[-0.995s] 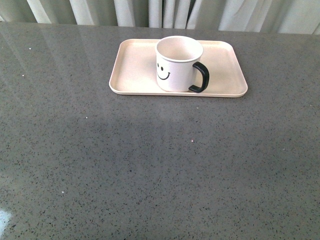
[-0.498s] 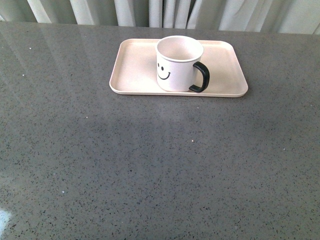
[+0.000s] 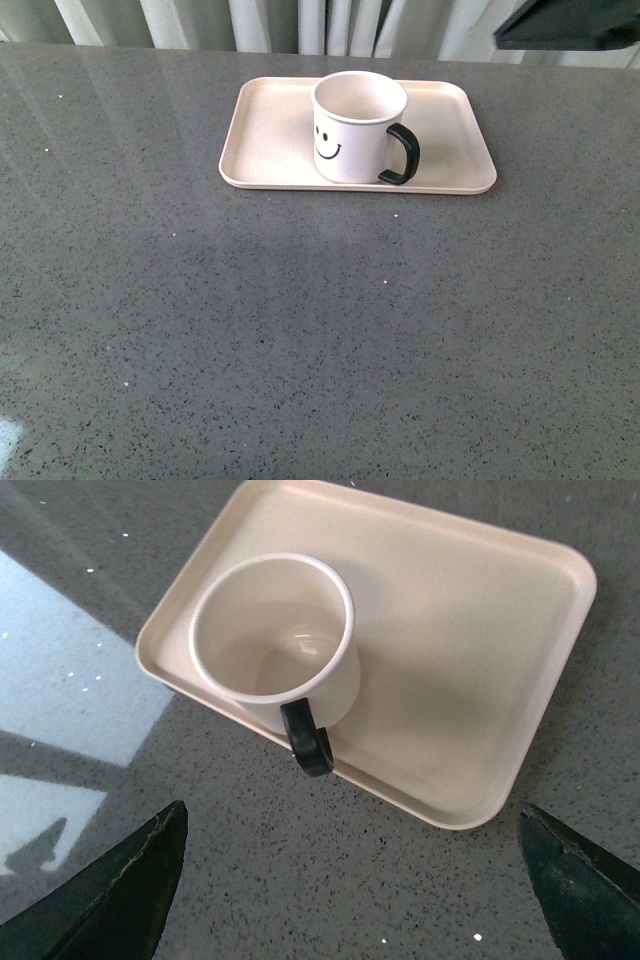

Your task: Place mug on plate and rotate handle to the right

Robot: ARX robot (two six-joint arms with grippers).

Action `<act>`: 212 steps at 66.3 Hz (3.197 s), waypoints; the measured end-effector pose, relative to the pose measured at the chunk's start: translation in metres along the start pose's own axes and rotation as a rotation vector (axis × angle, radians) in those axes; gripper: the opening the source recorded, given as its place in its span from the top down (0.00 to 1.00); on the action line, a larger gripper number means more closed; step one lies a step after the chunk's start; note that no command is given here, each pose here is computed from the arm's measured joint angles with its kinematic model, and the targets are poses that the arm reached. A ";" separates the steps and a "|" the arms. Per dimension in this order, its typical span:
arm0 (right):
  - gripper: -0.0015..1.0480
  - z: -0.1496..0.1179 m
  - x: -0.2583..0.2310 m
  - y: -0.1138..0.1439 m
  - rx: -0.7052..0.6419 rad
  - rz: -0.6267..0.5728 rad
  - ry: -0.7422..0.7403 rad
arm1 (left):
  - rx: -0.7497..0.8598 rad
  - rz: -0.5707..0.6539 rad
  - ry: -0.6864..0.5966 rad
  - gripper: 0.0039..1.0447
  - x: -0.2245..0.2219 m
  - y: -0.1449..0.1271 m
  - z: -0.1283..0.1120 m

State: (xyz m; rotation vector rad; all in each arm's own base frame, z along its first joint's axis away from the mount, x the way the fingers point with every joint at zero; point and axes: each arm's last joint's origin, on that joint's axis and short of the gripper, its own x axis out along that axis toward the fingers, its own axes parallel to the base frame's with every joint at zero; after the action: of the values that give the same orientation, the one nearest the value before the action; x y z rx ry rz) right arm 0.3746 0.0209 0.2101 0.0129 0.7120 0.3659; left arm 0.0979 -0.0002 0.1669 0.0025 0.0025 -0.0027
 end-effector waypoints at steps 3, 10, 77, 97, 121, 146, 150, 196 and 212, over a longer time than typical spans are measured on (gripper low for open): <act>0.09 0.003 0.011 0.000 0.022 -0.006 0.020 | 0.000 0.000 0.000 0.09 0.000 0.000 0.000; 0.09 0.009 0.036 0.002 0.090 -0.024 0.079 | 0.000 0.000 0.000 0.09 0.000 0.000 0.000; 0.09 0.044 0.124 0.022 0.228 -0.130 0.215 | 0.000 0.000 0.000 0.09 0.000 0.000 0.000; 0.29 0.042 0.134 0.022 0.240 -0.149 0.240 | 0.000 0.000 0.000 0.09 0.000 0.000 0.000; 0.81 0.041 0.142 0.025 0.258 -0.167 0.269 | 0.000 0.000 0.000 0.09 0.000 0.000 0.000; 0.98 0.046 0.139 0.020 0.240 -0.193 0.260 | 0.000 0.000 0.000 0.09 0.000 0.000 0.000; 0.98 0.048 0.137 0.018 0.210 -0.195 0.257 | 0.000 0.000 0.000 0.09 0.000 0.000 0.000; 0.98 0.080 0.132 0.015 -0.322 0.025 0.284 | 0.000 0.000 0.000 0.09 0.000 0.000 0.000; 0.98 0.082 0.133 0.015 -0.396 0.038 0.280 | 0.000 0.000 0.000 0.09 0.000 0.000 0.000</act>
State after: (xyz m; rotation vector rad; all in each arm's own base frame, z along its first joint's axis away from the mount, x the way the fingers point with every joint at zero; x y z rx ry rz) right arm 0.5154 0.0885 0.1899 -0.4063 0.9061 0.5470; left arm 0.0979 -0.0002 0.1668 0.0025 0.0029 -0.0027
